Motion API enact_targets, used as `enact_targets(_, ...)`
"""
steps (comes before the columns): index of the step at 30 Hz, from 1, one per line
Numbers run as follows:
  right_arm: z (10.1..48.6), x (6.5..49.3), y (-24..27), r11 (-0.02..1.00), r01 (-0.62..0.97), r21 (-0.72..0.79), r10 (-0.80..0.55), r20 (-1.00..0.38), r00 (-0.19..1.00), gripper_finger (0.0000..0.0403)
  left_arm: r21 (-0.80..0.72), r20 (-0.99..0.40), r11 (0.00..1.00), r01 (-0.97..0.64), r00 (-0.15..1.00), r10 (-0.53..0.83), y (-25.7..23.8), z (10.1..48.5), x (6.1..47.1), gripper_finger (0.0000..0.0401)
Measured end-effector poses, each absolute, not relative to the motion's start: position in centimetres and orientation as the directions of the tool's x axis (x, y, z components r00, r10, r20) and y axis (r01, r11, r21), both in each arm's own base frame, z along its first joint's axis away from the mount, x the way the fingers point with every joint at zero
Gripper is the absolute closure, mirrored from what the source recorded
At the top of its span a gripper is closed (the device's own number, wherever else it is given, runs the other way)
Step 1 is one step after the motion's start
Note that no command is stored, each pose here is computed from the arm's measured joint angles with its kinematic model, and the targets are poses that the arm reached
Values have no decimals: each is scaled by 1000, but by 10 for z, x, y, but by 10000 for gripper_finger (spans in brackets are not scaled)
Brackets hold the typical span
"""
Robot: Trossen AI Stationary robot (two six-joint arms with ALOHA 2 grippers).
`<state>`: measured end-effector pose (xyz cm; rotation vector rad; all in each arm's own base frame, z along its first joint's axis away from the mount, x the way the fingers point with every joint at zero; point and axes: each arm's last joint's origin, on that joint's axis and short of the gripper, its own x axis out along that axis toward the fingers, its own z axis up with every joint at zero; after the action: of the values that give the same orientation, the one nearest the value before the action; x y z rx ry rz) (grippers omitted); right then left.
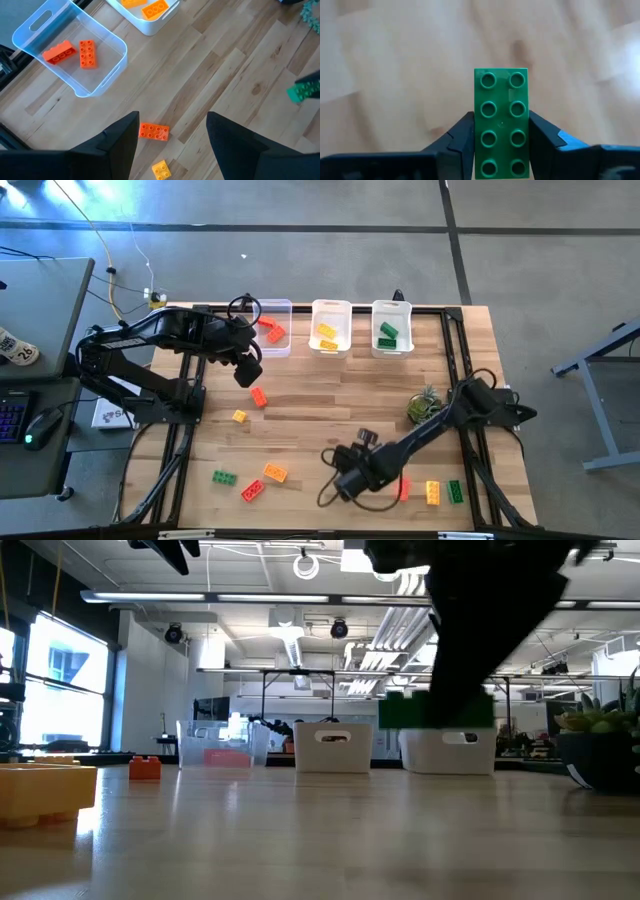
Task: Sort & place blocks by color
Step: Put the green game piece into the right white bin
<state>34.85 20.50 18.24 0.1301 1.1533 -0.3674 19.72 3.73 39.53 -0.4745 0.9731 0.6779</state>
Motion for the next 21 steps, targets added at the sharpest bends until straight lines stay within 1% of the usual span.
enact_targets(6, 214, 353, 163, 911, 384, -151, -296, -887, 353, 290, -68, -870, 702, -709, 387, 306, 37, 395, 197, 181)
enact_targets(10, 236, 354, 128, 890, 410, -197, -352, -869, 348, 290, -50, -869, 724, -688, 387, 307, 37, 395, 197, 181)
enact_targets(16, 263, 351, 72, 852, 453, -261, -424, -852, 307, 290, -39, -869, 739, -673, 387, 307, 37, 395, 197, 181)
enact_targets(21, 285, 343, 17, 806, 518, -287, -471, -841, 267, 290, -38, -870, 740, -672, 387, 306, 37, 395, 197, 181)
